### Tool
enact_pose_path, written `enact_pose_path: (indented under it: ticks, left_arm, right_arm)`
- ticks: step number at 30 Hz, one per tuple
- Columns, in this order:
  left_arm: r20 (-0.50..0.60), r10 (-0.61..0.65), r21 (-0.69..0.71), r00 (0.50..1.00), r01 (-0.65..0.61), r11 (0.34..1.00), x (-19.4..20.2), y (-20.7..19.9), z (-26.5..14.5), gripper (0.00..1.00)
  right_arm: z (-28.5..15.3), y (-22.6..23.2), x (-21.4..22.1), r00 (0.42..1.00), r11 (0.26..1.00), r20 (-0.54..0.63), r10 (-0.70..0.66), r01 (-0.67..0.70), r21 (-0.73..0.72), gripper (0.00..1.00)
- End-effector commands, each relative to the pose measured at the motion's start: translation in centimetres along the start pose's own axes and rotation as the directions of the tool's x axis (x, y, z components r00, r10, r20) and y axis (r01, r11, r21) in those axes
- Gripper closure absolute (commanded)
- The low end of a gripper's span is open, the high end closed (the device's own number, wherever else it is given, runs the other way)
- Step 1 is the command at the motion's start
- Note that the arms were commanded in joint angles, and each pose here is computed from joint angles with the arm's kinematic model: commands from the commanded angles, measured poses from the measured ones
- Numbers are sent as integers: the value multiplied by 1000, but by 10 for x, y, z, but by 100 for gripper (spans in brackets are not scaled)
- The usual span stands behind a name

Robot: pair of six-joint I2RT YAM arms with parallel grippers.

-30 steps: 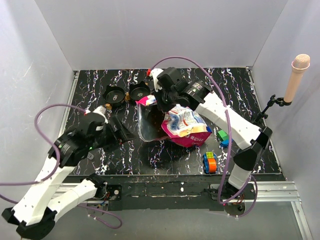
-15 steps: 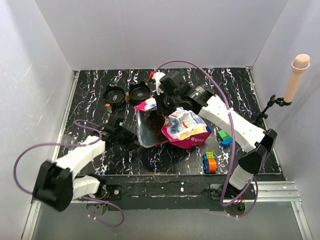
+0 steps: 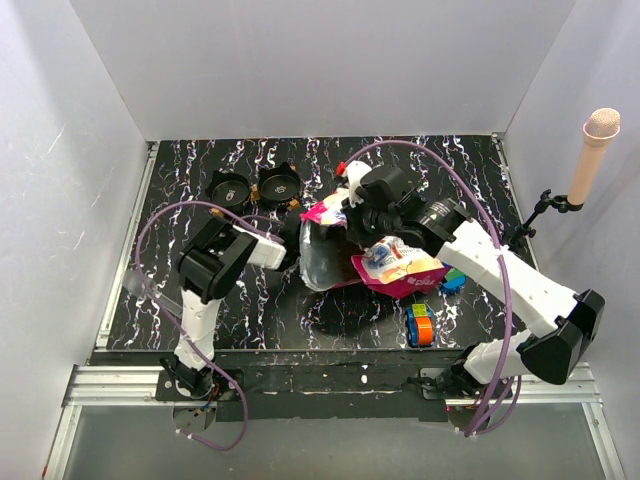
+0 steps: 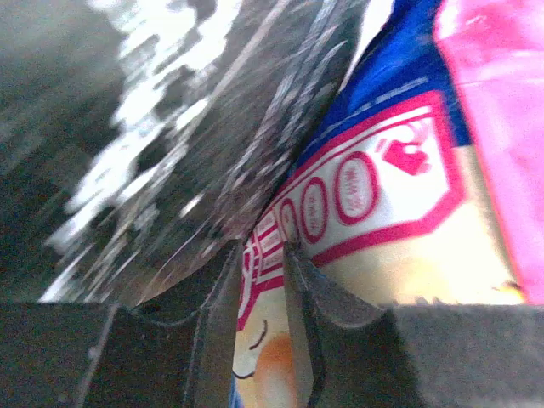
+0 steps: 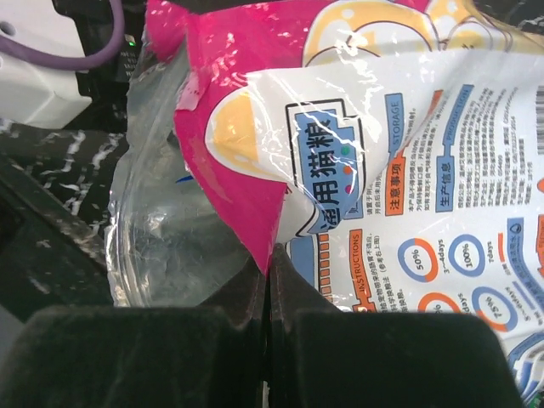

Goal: Serve the pet food

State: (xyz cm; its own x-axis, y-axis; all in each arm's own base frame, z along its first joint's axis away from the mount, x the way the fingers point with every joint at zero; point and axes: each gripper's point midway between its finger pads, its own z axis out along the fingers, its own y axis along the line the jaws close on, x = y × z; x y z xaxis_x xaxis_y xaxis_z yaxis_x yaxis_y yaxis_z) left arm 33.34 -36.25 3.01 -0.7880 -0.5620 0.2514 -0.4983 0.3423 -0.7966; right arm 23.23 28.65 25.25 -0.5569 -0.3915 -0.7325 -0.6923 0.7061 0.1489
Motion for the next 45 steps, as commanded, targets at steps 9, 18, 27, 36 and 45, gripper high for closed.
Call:
enact_pose_path:
  ticks: [9,18,27,36,45]
  left_arm:
    - [114,59,-7,992,-59,998,-43,-23,-77,73]
    - [220,264,-399,939,-160,903,-21,16,-200,68]
    - [497,255,-722,829,232,652,-49,116,-356,6]
    - [660,168,-728,732,569,383,-106,173,-397,2]
    - [703,93,-653,705,588,478,-170,194,-390,2]
  right_arm:
    - [9,-13,32,995,1000,-95,14,-15,-15,99]
    - [13,-9,-17,999,999,-32,18,-19,-43,99]
    - [-4,6,-20,988,985,-40,148,-150,-85,99]
    - [-30,31,-23,969,949,-29,246,-247,-194,99]
    - [-55,36,-13,976,949,-5,219,-214,-231,99]
